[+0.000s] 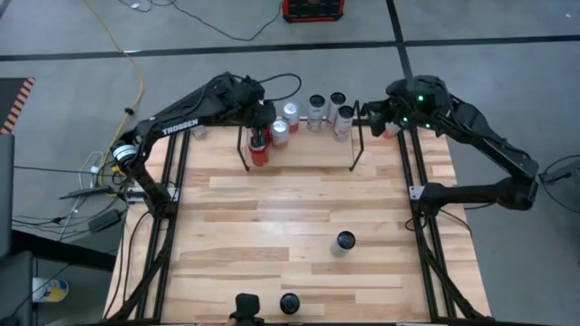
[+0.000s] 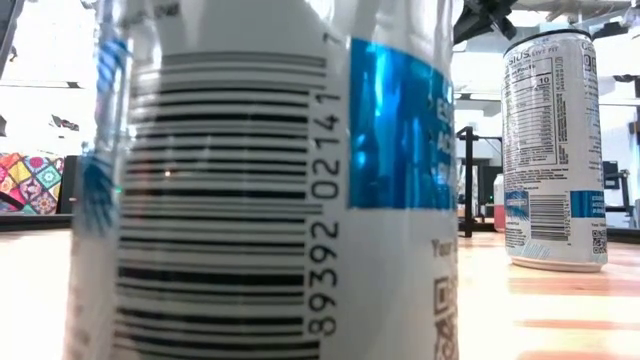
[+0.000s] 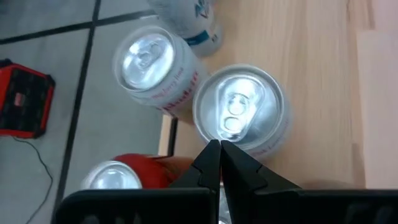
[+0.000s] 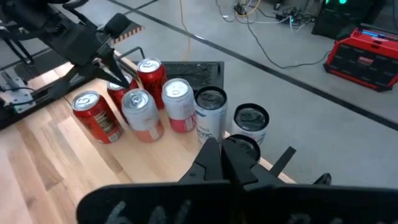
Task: Place canned beverage on shelf
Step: Adjust the soda cans on the shelf
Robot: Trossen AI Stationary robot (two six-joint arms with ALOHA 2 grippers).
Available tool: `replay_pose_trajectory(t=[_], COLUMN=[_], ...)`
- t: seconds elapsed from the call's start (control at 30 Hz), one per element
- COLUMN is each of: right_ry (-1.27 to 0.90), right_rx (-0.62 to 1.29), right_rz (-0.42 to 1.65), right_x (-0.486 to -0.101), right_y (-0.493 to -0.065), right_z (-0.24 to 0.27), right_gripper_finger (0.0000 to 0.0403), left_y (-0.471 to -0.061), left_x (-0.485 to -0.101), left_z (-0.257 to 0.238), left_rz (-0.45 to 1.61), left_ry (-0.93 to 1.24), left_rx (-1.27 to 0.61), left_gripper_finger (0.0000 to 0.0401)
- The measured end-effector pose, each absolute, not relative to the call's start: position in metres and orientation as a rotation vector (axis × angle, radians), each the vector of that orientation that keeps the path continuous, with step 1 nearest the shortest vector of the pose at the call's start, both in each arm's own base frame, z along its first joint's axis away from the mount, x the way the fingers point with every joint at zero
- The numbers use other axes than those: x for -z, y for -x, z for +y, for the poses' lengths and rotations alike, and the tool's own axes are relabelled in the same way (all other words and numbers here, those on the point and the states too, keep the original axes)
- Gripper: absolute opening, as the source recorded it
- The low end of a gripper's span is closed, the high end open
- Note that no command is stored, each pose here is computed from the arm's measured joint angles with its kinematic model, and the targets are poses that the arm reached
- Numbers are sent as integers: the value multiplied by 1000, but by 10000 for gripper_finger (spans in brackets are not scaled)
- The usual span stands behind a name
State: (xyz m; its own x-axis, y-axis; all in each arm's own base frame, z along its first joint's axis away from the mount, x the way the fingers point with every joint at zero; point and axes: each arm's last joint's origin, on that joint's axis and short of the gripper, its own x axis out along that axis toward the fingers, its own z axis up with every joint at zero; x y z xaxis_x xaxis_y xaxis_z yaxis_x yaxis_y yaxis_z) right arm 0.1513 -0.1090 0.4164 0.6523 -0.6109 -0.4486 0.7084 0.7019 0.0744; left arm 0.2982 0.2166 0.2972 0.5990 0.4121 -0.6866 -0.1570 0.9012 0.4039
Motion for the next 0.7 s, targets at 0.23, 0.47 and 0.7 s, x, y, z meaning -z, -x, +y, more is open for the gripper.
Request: replay_pose_trajectory(t=[0.23, 0.47, 0.7], right_ry=[-248, -249, -240], right_rx=[753, 751, 730], right_rz=[432, 439, 430], right_x=[-413, -411, -412], right_y=[-158, -162, -164], right_z=[-113, -115, -112], right_gripper_finger=[0, 0, 0], left_y=[-305, -306, -308], left_x=[-296, -297, -297], left_z=[208, 207, 205], left_rz=[877, 868, 854], left_ry=[-342, -361, -350], left_rx=[-302, -299, -281], left_gripper_finger=[0, 0, 0])
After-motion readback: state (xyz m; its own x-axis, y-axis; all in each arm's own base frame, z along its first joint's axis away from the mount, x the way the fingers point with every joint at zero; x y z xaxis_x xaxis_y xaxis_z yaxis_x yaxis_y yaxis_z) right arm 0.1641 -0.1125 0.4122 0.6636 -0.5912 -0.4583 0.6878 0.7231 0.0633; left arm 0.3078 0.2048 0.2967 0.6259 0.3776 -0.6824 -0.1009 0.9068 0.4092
